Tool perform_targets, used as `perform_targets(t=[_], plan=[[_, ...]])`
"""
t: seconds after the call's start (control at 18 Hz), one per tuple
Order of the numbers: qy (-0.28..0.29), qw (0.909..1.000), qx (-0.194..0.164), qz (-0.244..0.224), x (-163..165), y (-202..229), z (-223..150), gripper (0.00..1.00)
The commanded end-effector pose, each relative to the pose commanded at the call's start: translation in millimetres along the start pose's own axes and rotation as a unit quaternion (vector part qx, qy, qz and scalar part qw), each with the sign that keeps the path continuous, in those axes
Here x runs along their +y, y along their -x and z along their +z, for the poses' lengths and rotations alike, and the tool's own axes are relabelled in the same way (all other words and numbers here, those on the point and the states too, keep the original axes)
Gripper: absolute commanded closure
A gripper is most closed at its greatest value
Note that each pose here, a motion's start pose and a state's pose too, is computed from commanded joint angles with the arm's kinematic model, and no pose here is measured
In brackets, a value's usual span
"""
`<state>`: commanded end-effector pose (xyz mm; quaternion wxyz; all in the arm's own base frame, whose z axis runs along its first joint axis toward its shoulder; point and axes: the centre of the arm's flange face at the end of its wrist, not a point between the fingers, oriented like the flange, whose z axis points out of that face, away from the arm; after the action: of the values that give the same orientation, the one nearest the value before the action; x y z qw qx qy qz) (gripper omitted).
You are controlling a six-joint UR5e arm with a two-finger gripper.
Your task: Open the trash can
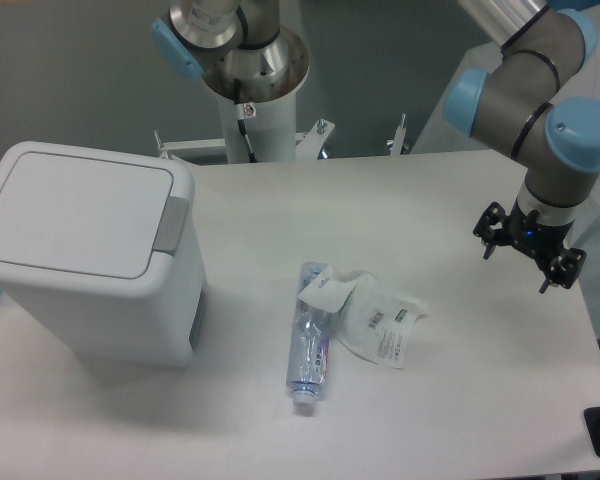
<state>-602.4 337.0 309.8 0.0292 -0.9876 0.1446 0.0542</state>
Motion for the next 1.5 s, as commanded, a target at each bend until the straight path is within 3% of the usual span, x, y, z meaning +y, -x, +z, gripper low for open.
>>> perform_targets(t=[0.33,0.72,1.06,1.28,1.5], plan=[[-0.003,1.0,-0.001,0.003,-6,-3,-3,0.0],[-0.007,0.9998,-0.001,0.018,-35,-24,-17,0.0],[-0.027,0.9984,-0.003,-0.05,-78,-37,-27,0.0],[-0.049,0.9922,0.001,-0.114,-114,-51,-38,0.0],[-0.088,0.9865,0.004,-0.138,-141,-78,-65,0.0]])
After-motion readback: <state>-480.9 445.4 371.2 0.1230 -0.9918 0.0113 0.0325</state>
